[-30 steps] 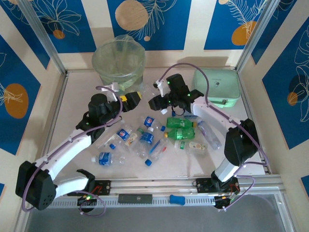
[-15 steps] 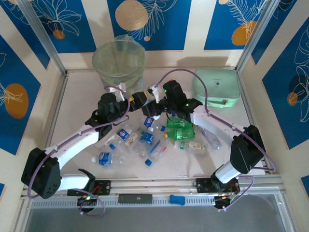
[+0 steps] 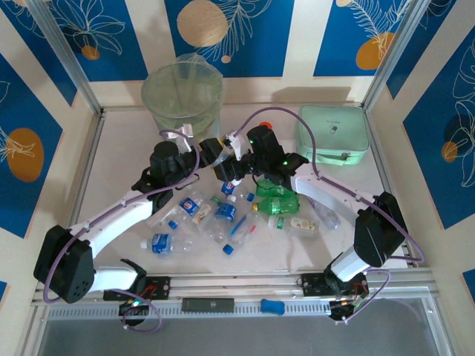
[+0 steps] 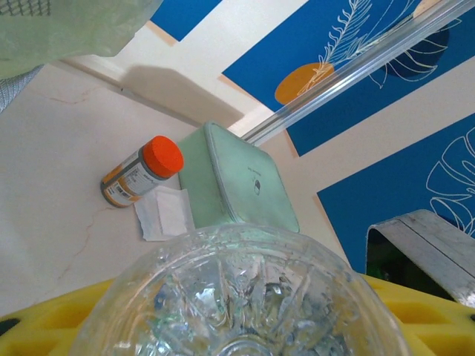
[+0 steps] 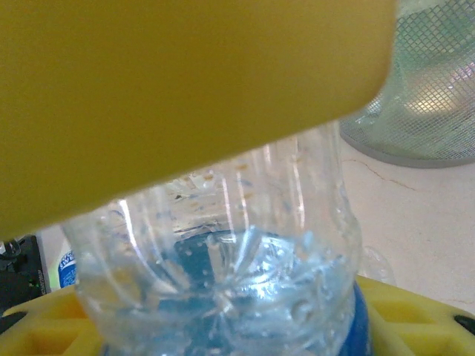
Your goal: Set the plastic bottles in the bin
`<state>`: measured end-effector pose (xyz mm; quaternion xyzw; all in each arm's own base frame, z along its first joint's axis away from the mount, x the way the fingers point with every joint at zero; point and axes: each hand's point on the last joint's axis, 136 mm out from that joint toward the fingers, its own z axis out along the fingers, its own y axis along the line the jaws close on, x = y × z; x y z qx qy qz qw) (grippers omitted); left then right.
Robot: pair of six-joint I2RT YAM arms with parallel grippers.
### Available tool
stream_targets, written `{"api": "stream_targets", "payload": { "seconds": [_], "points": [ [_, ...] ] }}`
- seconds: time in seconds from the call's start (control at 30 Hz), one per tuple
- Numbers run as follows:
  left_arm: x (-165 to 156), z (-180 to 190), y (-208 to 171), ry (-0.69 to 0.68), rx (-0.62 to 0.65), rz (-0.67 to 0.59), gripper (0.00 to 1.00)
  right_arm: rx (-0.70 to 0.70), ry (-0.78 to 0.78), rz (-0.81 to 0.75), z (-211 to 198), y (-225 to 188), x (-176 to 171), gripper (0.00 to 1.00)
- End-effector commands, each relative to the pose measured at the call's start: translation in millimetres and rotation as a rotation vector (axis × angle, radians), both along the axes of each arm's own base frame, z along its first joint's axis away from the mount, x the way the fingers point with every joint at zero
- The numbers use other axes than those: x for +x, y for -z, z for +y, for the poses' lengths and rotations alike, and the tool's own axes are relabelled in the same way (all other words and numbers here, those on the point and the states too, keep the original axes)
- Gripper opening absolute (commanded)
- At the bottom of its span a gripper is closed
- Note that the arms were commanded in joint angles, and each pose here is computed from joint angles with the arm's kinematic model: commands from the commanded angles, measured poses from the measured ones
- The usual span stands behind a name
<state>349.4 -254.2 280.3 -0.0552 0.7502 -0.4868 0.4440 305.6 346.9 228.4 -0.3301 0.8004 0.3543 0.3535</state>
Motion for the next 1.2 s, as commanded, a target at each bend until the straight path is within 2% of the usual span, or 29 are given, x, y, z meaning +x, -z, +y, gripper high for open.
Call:
{"api": "stream_targets", "payload": {
  "seconds": [0.0,0.17,0.5,0.73,0.93,1.17],
  "points": [
    [-0.4,-0.7,-16.2,-0.003,-0.005,-0.055,0.54,0.043,-0.017,-0.016,2.6,-12.4,-6.9,0.59],
    [5.7,12.6,-29.3,-0.062,0.105,-0.101,0.53,0.069,-0.009,-0.01,-0.8,-16.4,-7.3,0.83],
    [42.4,36.9,-119.8,-0.117,0.256,-0.309,0.52,0.219,0.072,0.037,-43.6,-35.1,-6.8,1.0],
    [95.8,70.4,-168.9,-0.25,0.381,-0.45,0.52,0.205,0.205,0.075,-78.1,-21.6,1.5,0.99],
    [152.0,99.8,-176.9,-0.385,0.614,-0.499,0.52,0.17,0.304,0.115,-100.8,-3.5,3.1,0.99],
    [193.8,121.1,-174.1,-0.491,0.775,-0.521,0.52,0.165,0.354,0.119,-118.8,0.7,3.6,0.99]
  ]
}}
